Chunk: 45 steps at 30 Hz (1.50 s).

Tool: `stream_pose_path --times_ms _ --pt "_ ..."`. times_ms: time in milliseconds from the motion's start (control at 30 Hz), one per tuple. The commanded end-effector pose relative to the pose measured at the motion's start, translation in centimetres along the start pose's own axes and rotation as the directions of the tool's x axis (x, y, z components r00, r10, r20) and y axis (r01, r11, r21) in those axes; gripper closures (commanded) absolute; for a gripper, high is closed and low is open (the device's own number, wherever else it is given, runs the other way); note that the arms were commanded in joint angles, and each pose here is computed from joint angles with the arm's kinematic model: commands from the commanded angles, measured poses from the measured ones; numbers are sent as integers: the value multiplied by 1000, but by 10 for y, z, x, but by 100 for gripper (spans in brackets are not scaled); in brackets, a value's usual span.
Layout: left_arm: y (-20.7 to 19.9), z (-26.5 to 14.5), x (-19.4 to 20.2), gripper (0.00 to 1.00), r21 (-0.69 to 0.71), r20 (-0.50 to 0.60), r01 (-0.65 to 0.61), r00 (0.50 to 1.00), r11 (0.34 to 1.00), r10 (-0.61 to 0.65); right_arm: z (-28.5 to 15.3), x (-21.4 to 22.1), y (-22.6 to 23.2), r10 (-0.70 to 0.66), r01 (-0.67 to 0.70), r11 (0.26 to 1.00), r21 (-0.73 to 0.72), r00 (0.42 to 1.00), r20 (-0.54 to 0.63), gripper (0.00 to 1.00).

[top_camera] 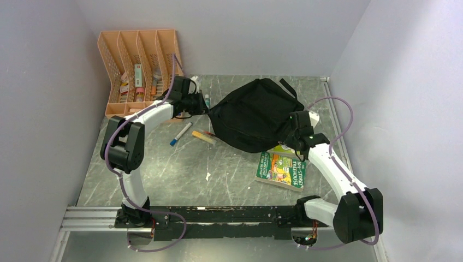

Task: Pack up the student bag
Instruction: Unzip the student bag at the center of the board.

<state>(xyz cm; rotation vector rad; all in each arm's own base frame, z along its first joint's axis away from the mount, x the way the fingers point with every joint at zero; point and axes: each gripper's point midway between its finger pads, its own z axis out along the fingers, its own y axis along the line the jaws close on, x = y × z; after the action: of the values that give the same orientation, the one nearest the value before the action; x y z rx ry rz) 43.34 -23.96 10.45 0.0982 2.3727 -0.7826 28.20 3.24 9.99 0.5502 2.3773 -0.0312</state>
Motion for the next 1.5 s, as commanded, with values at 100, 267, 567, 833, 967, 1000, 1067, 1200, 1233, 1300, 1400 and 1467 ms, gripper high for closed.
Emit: stream_pose_path --times_ms 100,267,567,833,967,1000,1067,1200,1233,1300,1400,1467 --pt "-14 -21 -24 83 81 71 -99 993 992 93 -14 -28 34 -35 54 973 -225 995 89 100" --pt "-55 -46 -20 44 120 118 -280 956 952 267 -35 -28 65 -45 72 909 -410 996 75 100" --pt "-155 -85 41 44 311 227 -614 790 726 570 -52 -36 77 -20 47 882 -468 998 62 100" --pt "-208 -95 73 45 468 359 -759 631 453 688 -89 -62 92 54 16 834 -552 993 109 100" --pt "-229 -102 83 42 423 498 -842 526 336 689 -94 -64 91 59 15 832 -555 992 115 100" --pt "-232 -103 85 41 409 517 -854 507 321 690 -93 -64 91 58 14 833 -553 992 112 100" --pt "-236 -101 92 39 397 540 -878 459 268 706 -93 -62 89 60 10 834 -552 992 109 100" --pt "-241 -100 112 40 321 601 -941 291 109 744 -93 -59 90 60 7 828 -560 993 101 100" --pt "-241 -99 116 41 296 615 -952 252 77 748 -93 -58 90 58 7 827 -561 993 98 100" --pt "-239 -96 120 41 256 629 -966 199 41 752 -93 -57 89 59 5 827 -562 994 96 100" --pt "-235 -89 125 42 248 627 -969 154 -8 764 -94 -55 89 58 7 824 -567 994 96 100" --pt "-234 -84 128 44 260 618 -965 153 -18 772 -94 -54 89 56 6 823 -568 994 93 100"
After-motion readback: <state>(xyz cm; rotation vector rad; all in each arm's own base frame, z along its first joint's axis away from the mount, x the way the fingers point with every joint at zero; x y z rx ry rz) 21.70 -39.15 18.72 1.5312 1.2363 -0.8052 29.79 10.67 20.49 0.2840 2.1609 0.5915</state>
